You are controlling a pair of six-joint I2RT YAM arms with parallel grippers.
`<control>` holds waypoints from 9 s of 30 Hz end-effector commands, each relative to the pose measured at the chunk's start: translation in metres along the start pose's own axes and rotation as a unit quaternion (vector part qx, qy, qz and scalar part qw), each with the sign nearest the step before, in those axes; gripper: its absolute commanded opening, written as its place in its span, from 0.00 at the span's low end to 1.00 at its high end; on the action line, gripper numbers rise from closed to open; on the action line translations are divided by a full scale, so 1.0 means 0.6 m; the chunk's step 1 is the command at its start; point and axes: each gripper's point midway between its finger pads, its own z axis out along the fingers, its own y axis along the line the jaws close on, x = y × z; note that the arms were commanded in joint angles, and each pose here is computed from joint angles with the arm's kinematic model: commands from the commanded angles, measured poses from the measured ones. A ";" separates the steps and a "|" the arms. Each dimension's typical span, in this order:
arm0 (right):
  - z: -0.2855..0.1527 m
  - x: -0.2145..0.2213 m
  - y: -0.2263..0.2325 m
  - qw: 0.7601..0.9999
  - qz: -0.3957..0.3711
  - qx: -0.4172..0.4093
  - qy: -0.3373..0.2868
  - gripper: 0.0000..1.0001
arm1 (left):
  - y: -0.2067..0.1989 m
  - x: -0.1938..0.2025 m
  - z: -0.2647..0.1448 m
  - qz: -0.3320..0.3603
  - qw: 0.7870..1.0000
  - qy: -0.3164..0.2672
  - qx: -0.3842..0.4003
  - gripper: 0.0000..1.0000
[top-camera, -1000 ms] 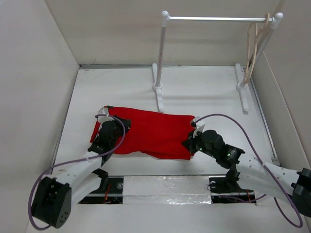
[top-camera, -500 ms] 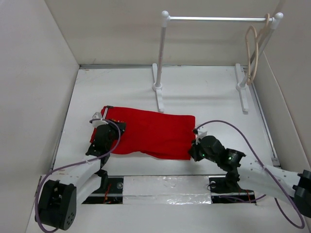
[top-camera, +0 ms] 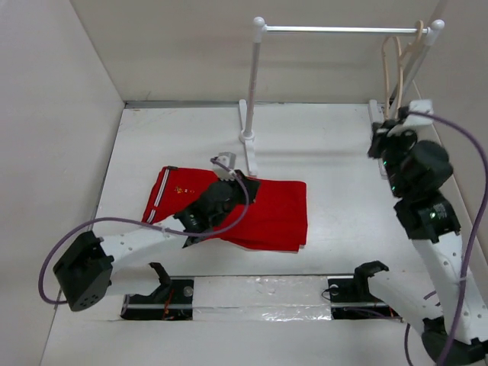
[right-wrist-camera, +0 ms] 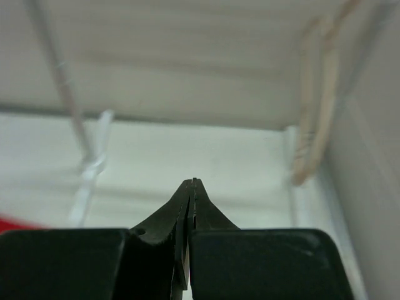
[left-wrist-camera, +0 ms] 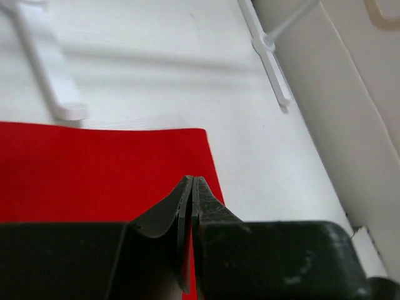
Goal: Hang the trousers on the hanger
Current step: Pick up the hanger from the clothesline, then place the trousers on the hanger.
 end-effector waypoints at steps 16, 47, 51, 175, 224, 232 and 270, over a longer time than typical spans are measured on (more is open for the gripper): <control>0.205 -0.041 -0.308 0.980 -0.048 0.172 0.090 0.82 | -0.088 0.031 -0.013 0.089 0.991 0.004 0.101 0.15; 0.234 -0.025 -0.273 0.996 0.006 0.092 -0.001 0.00 | -0.077 0.060 0.013 0.066 0.993 0.037 0.092 0.35; 0.216 -0.028 -0.269 0.995 0.008 0.099 -0.017 0.00 | -0.080 0.068 0.016 0.068 0.992 0.044 0.098 0.36; -0.021 0.557 0.181 0.943 0.086 -0.189 0.260 0.00 | 0.011 0.209 0.098 0.005 0.996 0.019 -0.091 0.00; 0.080 0.434 -0.245 0.969 0.140 0.115 0.169 0.00 | -0.045 0.020 0.030 0.248 0.959 -0.078 -0.112 0.00; 0.082 0.438 -0.246 0.967 0.144 0.125 0.166 0.00 | -0.044 0.034 0.041 0.272 0.957 -0.052 -0.088 0.00; -0.095 0.281 0.350 0.919 0.252 -0.282 0.108 0.80 | -0.275 -0.139 -0.033 0.124 0.981 -0.145 0.028 0.00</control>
